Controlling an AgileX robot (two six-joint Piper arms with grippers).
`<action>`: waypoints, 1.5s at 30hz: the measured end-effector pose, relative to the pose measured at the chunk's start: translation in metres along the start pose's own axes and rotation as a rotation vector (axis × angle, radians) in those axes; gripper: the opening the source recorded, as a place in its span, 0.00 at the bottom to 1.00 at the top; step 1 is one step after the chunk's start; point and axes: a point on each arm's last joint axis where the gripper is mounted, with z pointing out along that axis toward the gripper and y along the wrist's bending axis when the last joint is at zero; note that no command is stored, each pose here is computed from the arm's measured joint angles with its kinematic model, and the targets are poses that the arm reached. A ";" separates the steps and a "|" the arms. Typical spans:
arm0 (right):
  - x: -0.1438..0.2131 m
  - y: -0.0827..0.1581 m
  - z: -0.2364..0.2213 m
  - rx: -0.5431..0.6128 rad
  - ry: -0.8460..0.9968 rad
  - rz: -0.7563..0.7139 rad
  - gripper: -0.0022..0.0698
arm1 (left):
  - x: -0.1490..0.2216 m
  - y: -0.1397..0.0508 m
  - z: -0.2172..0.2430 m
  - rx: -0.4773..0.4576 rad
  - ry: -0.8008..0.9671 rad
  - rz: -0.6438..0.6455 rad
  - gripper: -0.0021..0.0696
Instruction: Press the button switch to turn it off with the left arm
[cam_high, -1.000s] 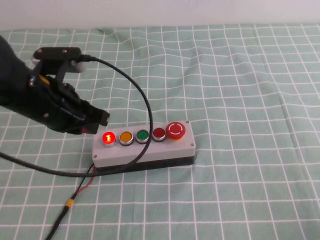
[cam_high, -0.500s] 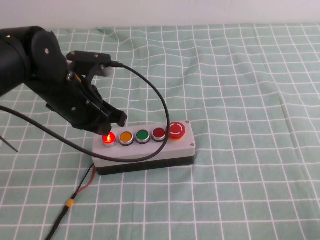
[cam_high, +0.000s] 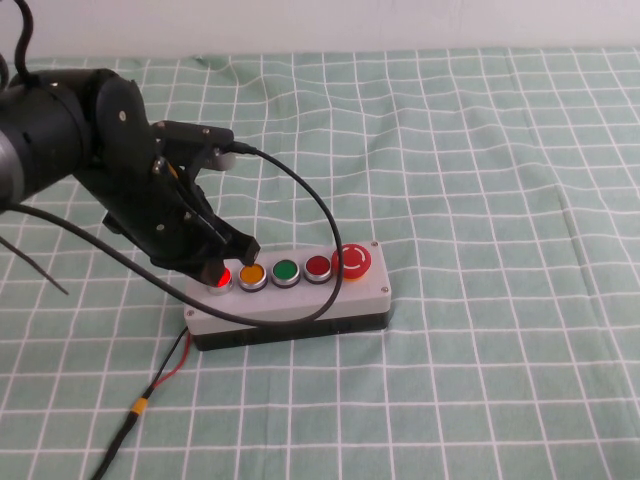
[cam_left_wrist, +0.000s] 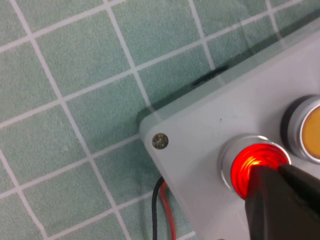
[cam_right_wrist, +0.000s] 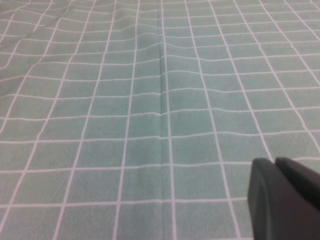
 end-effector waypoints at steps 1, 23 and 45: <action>0.000 0.000 0.000 0.000 0.000 0.000 0.01 | 0.000 0.000 0.001 -0.001 0.007 0.001 0.03; 0.000 0.000 0.000 0.000 0.000 0.000 0.01 | 0.010 -0.006 -0.066 -0.054 -0.171 0.025 0.03; 0.000 0.000 0.000 0.000 0.000 0.000 0.00 | 0.177 -0.040 -0.172 -0.037 -0.650 -0.056 0.03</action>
